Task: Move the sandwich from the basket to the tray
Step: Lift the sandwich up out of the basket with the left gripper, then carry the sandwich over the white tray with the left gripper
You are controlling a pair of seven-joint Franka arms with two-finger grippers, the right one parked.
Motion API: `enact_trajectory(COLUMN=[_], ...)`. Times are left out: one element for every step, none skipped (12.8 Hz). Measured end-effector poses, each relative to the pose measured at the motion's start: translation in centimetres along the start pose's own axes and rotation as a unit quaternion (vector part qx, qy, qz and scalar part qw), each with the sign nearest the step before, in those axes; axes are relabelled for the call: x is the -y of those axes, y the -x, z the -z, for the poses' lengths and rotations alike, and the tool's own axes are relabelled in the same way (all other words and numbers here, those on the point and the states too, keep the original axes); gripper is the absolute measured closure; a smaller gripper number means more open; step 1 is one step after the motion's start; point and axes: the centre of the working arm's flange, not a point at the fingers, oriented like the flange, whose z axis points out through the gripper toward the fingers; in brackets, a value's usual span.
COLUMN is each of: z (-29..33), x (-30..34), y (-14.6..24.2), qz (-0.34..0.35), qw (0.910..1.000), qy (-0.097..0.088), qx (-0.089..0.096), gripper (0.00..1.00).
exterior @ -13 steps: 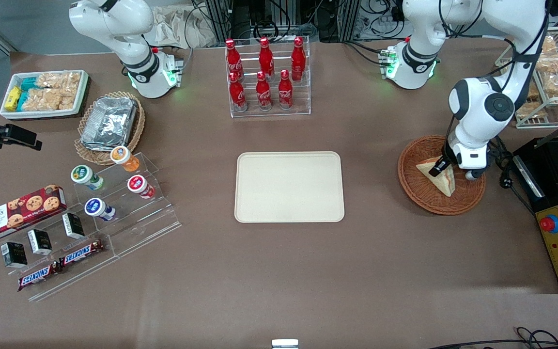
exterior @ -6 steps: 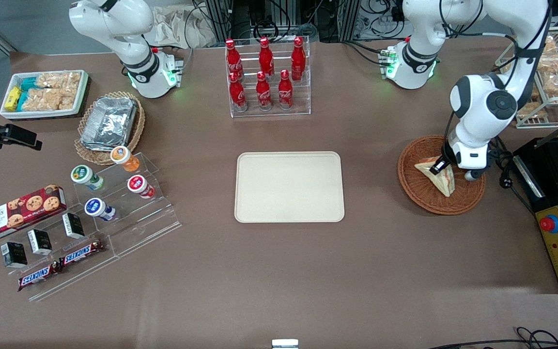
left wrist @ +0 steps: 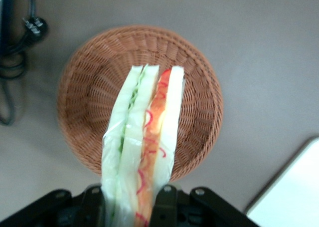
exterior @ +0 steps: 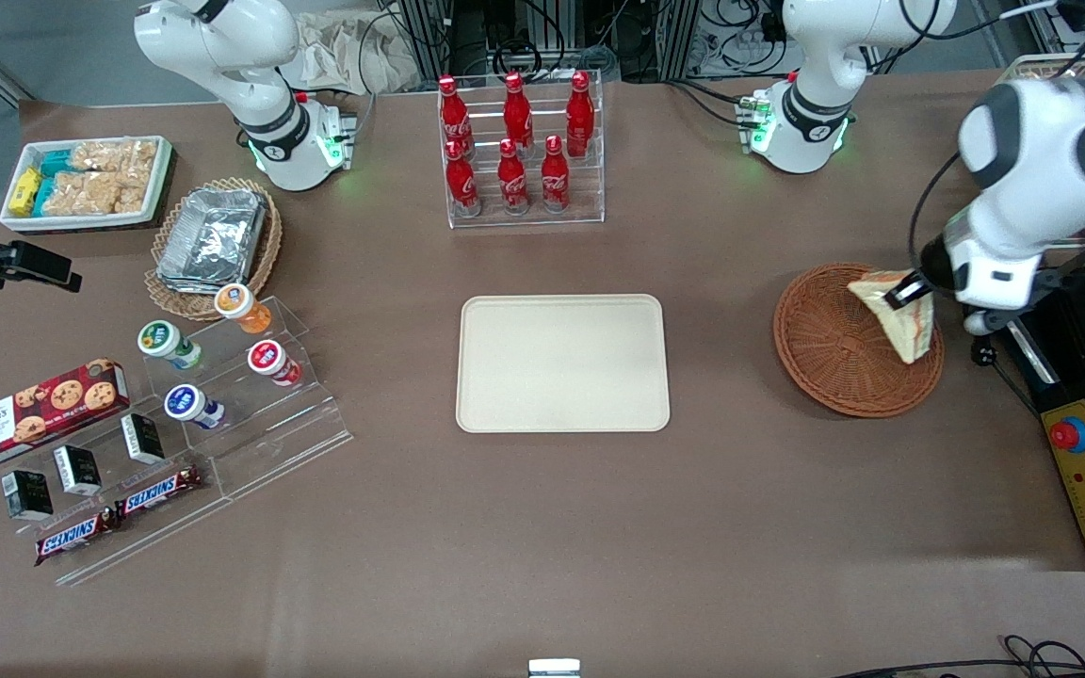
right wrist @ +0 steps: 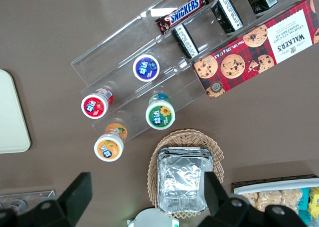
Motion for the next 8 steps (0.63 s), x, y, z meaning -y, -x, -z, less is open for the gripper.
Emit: enact_trajectory(z=[4.2,8.2,12.2,15.4,18.0,19.8,20.8,21.2], x=[0.0,-0.1,0.0,0.0,-0.2,-1.1,-2.7,-5.0], y=[-0.3,-0.3,0.0,0.6,1.4,2.5,4.0,5.9], qz=[-0.015,-0.032,-0.053,-0.078,-0.106,-0.137,-0.168,-0.196], qw=[0.9999,0.9995,0.9986,0.9970,0.9944,0.9905,0.9857,0.9803], qy=[-0.004,-0.005,-0.004,-0.003,-0.001,-0.002,-0.006,-0.013], qx=[0.006,0.005,0.002,-0.003,-0.009,-0.014,-0.015,-0.016], gripper=[0.74,0.74,0.74,0.74,0.74,0.74,0.74,0.74])
